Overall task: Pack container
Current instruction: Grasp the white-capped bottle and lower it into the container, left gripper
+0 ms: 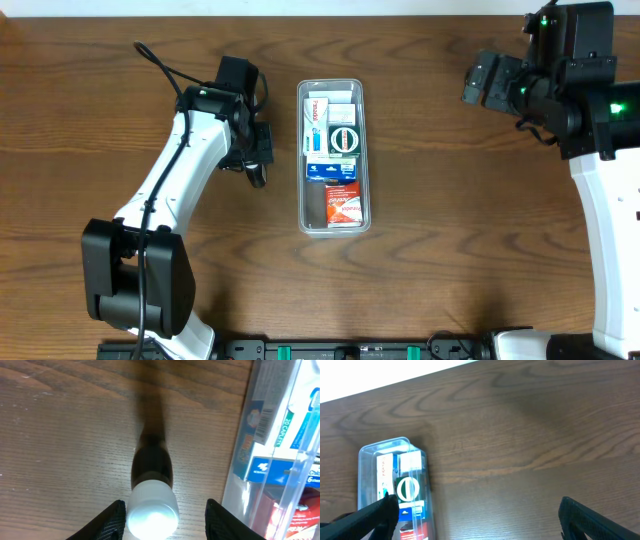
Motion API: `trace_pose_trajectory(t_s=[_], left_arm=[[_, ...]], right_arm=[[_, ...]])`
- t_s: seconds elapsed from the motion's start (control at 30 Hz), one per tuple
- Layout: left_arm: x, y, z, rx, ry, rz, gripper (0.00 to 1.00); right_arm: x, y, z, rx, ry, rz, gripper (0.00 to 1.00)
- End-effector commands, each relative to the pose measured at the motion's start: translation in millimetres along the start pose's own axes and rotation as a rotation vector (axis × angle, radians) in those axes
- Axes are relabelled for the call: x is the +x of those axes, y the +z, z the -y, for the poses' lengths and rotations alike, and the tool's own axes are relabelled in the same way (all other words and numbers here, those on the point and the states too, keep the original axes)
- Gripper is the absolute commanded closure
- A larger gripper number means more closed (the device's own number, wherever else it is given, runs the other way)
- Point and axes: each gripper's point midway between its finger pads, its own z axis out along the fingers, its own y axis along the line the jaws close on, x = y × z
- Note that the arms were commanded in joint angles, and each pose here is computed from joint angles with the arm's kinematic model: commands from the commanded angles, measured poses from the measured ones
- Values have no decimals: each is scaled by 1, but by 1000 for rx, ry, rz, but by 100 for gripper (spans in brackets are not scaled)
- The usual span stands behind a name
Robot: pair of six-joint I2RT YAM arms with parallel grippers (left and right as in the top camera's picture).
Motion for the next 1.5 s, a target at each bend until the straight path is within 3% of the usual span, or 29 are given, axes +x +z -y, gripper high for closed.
trace_pose_trajectory(t_s=[0.0,0.23,0.7,1.07,1.27,1.47], left_arm=[[7,12,-13,-60,0,-27,49],[4,12,-15,-58,-7,-18,50],[1,3,-20,-57,7,-8,81],[3,-108,-3,4,54,160,81],[31,-164,41,114,129,297,81],[66,-181,89,164,250,334,81]], right_arm=[[-2,-6,2,1,-7,16,1],[-2,-6,2,1,-7,16,1],[-2,-6,2,1,-7,16,1],[-2,-6,2,1,-7,16,1],[-2,-6,2,1,-7,16,1],[-2,-6,2,1,-7,16,1]])
